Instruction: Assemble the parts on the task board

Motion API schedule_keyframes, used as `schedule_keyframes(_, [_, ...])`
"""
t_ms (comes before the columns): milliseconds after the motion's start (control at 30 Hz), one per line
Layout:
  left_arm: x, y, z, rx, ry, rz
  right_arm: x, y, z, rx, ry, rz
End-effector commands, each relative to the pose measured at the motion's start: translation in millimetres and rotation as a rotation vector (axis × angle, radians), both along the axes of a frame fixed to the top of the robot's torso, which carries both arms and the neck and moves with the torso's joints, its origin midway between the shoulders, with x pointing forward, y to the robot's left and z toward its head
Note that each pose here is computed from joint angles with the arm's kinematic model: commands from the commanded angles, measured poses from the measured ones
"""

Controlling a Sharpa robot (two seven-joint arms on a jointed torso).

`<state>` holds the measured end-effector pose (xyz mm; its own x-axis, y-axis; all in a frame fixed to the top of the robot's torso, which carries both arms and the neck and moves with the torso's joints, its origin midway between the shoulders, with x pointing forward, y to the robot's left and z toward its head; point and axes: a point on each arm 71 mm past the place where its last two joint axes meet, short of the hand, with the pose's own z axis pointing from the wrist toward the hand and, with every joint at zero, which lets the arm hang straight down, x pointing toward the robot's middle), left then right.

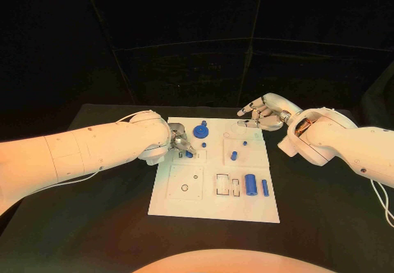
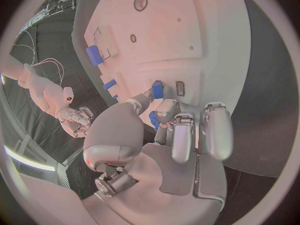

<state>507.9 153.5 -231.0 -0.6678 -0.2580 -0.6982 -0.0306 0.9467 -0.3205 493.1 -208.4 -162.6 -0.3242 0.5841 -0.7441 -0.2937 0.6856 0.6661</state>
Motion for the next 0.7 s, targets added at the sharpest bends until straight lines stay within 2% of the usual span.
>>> schedule_keyframes(33, [0.2,0.6,-2.3,0.026,0.023,-0.014,-0.3,1.3,1.4,0.0,-0.004,0.009])
schedule_keyframes(700, [1.8,-4.6,-4.1,0.047,0.048,-0.032,-0.7,1.2,1.4,-0.001,-0.002,0.011])
